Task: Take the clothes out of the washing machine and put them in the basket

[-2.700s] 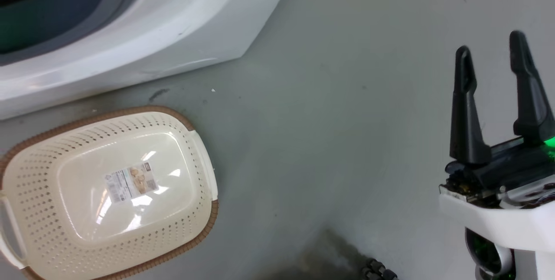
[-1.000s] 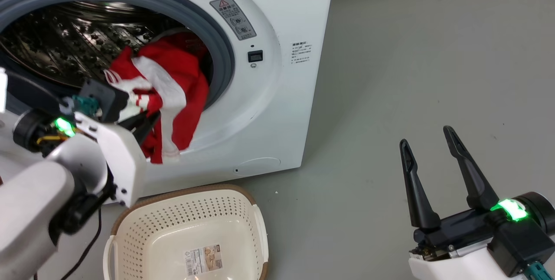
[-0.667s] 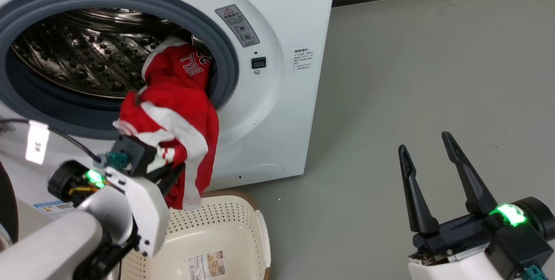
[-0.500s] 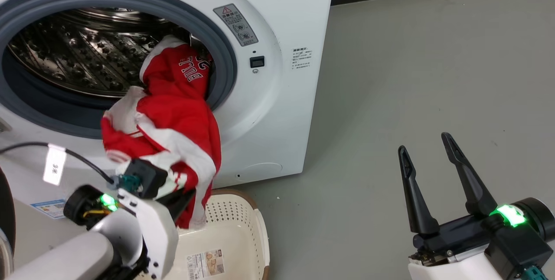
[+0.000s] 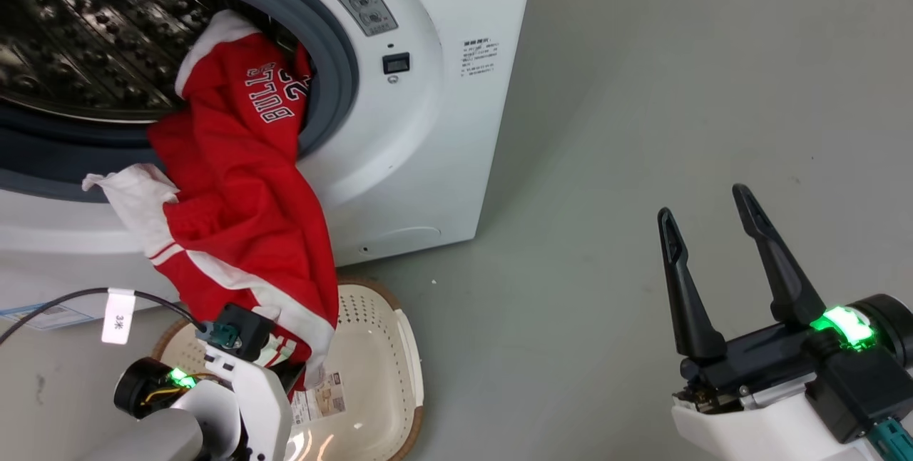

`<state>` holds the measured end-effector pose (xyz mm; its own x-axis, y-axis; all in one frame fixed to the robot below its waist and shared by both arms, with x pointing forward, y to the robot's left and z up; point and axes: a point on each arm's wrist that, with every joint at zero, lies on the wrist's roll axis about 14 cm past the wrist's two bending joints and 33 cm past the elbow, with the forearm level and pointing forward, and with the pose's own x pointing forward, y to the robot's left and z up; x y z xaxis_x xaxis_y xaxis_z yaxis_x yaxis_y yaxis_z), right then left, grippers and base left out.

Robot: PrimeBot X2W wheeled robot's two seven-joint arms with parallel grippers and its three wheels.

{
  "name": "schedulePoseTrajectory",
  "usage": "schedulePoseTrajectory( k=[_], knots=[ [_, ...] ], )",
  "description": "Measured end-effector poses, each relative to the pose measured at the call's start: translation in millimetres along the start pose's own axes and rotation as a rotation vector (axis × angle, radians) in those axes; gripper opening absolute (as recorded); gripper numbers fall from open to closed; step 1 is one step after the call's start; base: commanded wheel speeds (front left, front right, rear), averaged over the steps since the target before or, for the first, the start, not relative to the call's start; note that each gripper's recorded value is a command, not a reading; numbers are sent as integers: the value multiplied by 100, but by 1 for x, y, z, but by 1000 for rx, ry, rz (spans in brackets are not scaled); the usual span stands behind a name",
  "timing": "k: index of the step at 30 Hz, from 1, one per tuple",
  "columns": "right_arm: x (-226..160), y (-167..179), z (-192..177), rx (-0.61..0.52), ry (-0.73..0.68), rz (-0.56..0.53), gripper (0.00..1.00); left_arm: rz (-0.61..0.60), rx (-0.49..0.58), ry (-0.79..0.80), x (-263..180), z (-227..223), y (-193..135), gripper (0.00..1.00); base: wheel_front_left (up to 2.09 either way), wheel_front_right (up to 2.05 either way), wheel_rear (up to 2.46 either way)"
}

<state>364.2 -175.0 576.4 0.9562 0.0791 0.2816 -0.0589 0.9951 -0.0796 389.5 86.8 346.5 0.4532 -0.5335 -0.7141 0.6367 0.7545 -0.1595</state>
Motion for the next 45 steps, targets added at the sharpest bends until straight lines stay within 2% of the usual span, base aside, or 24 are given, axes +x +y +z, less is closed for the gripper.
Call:
schedulePoseTrajectory(
  k=[14,25,32,45],
  knots=[
    [20,-14,-30,-26,63,-25,100,-21,-121,205,70,-69,10,0,0,0,0],
    [31,-23,-52,-38,108,-41,100,-7,-207,288,110,-98,14,0,0,0,0],
    [36,-25,-67,-39,139,-44,100,14,-239,360,125,-119,18,0,0,0,0],
    [45,-29,-93,-41,183,-44,100,-8,-293,555,134,-167,5,0,0,0,0]
  ],
)
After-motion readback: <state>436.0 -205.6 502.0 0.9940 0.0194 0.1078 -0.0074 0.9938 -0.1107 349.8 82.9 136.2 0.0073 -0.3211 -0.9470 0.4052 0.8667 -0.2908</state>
